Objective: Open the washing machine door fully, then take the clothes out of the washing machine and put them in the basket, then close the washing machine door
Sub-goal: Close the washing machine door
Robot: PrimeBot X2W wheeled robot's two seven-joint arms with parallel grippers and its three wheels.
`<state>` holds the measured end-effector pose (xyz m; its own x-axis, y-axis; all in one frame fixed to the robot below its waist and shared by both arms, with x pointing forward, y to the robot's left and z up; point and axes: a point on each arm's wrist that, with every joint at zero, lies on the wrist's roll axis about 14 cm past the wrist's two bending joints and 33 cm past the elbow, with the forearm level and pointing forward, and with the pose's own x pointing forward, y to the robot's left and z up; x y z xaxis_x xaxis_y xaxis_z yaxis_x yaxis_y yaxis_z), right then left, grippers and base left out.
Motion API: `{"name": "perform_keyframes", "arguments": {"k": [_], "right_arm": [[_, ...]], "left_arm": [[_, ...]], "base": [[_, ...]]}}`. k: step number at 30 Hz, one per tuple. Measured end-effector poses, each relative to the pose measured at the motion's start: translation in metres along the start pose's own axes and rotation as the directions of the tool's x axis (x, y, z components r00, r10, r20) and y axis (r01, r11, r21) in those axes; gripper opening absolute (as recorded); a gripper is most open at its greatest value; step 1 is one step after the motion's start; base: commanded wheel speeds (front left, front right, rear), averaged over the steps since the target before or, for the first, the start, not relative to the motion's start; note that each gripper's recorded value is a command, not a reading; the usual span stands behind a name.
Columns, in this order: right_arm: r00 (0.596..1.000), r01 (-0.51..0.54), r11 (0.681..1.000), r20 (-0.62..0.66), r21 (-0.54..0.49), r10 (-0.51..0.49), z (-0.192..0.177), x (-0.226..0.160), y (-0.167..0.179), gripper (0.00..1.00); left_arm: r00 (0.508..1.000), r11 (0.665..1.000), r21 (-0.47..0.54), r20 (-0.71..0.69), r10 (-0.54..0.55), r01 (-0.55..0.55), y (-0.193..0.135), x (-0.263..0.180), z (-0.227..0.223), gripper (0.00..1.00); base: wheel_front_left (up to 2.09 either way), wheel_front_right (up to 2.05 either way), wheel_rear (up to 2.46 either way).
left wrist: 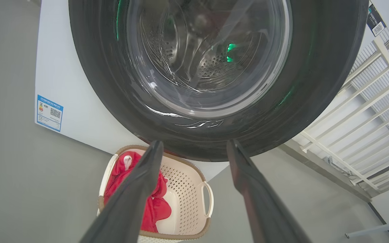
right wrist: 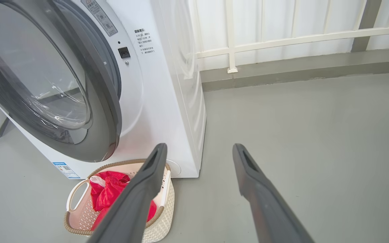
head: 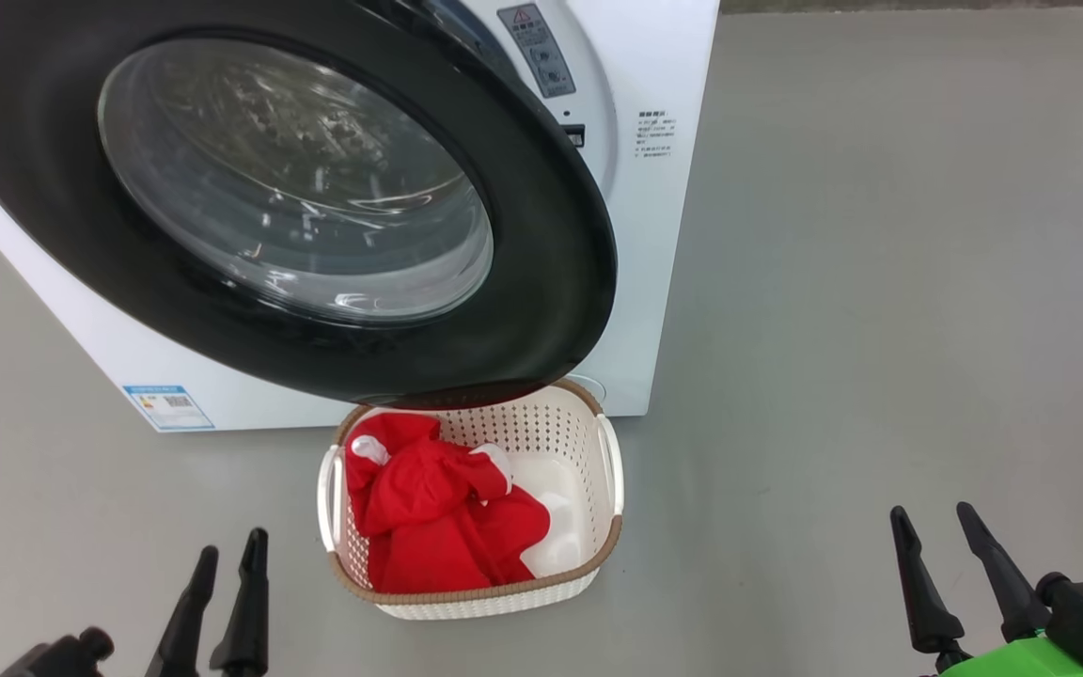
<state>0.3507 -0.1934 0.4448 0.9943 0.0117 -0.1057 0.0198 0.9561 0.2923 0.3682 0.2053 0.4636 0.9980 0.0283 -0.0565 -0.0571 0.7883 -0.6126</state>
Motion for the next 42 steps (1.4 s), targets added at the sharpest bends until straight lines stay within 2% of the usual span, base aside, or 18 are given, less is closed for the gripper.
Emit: {"name": "perform_keyframes", "arguments": {"k": [5, 11, 12, 18, 21, 25, 42], "right_arm": [[1.0, 0.018, 1.0, 0.001, -0.003, -0.018, 0.0, -0.008, -0.007, 1.0], [1.0, 0.02, 1.0, 0.016, -0.002, -0.02, 0.005, -0.009, -0.007, 1.0], [1.0, 0.02, 1.0, 0.016, -0.002, -0.02, 0.005, -0.009, -0.007, 1.0], [0.999, 0.02, 1.0, 0.027, -0.003, -0.02, 0.008, -0.01, -0.007, 1.0], [0.999, 0.026, 1.0, 0.02, -0.003, -0.026, 0.006, -0.015, -0.009, 1.0], [0.999, 0.028, 1.0, 0.026, -0.003, -0.028, 0.007, -0.015, -0.01, 1.0], [0.999, 0.029, 1.0, 0.017, 0.0, -0.029, 0.005, -0.011, -0.009, 1.0]], "left_arm": [[1.0, 0.995, 0.1, 0.015, -0.004, 0.002, 0.002, -0.009, 0.005, 1.0], [0.999, 0.958, 0.285, 0.027, -0.035, 0.026, -0.001, -0.015, 0.013, 1.0], [0.999, 0.958, 0.285, 0.027, -0.035, 0.026, -0.001, -0.015, 0.013, 1.0], [0.997, 0.899, 0.436, 0.043, -0.065, 0.04, -0.009, -0.019, 0.019, 1.0], [0.997, 0.876, 0.481, 0.047, -0.061, 0.031, -0.009, -0.024, 0.019, 1.0], [0.998, 0.864, 0.503, 0.045, -0.053, 0.023, -0.008, -0.029, 0.017, 1.0], [0.999, 0.864, 0.503, 0.031, -0.012, -0.005, 0.001, -0.034, 0.009, 1.0]], "base": [[0.0, 0.0, 0.0], [0.0, 0.0, 0.0], [0.0, 0.0, 0.0], [0.0, 0.0, 0.0], [0.0, 0.0, 0.0], [0.0, 0.0, 0.0], [0.0, 0.0, 0.0]]}}
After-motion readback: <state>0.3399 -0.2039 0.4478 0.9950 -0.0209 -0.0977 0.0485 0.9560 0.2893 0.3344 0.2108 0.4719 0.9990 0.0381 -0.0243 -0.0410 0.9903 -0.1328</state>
